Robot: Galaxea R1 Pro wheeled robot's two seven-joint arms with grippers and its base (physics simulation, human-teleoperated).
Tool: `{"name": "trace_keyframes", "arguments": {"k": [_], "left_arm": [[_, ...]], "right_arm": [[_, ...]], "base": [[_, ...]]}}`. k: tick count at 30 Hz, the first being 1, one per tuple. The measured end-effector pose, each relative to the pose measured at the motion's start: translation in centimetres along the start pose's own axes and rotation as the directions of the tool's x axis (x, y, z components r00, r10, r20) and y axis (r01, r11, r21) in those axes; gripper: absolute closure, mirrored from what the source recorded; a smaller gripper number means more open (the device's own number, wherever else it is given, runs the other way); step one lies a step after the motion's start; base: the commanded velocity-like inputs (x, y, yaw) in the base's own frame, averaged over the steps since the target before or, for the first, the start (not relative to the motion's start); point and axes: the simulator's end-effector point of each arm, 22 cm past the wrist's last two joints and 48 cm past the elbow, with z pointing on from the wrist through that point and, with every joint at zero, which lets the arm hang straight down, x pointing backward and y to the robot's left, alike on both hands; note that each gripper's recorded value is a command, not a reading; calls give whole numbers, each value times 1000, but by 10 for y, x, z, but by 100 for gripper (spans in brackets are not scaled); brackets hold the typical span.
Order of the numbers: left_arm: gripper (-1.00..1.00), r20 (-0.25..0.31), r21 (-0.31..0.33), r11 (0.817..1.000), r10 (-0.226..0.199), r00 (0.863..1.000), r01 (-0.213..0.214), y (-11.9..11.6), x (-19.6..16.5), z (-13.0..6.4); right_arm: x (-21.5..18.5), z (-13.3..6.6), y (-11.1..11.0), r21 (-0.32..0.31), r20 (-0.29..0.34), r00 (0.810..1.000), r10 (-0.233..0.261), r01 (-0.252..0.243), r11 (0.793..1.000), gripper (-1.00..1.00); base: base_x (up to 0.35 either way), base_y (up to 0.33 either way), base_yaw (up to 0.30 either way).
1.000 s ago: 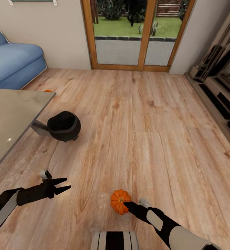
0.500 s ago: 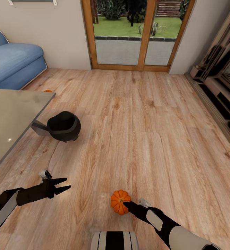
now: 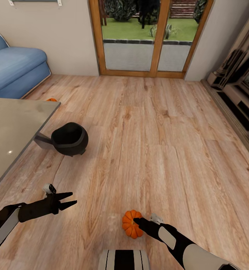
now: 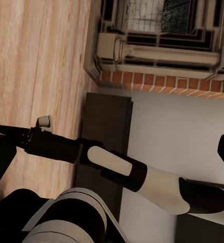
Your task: Place each of the two pumpkins and all three candles from the living room inside a cabinet in the living room (use any cabinet), then make sure every cabinet is closed, and position the cauldron so it is next to a table in the living room.
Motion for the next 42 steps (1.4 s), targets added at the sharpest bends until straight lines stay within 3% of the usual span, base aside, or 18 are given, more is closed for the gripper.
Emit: {"name": "trace_keyframes", "arguments": {"k": [18,35,42], "left_arm": [[-100,5,-4,1000,-9,1000,9,5,-1,-2],[-100,1,-28,997,-72,997,72,39,3,-1],[-100,1,-27,997,-73,997,73,39,4,0]], "right_arm": [[4,3,-4,5,-10,1000,5,-5,1000,-100],[30,22,-24,26,-64,997,44,-42,999,-100],[26,22,-23,22,-49,998,41,-40,999,-100]], "base": [[2,1,0],[0,0,0],[0,0,0]]}}
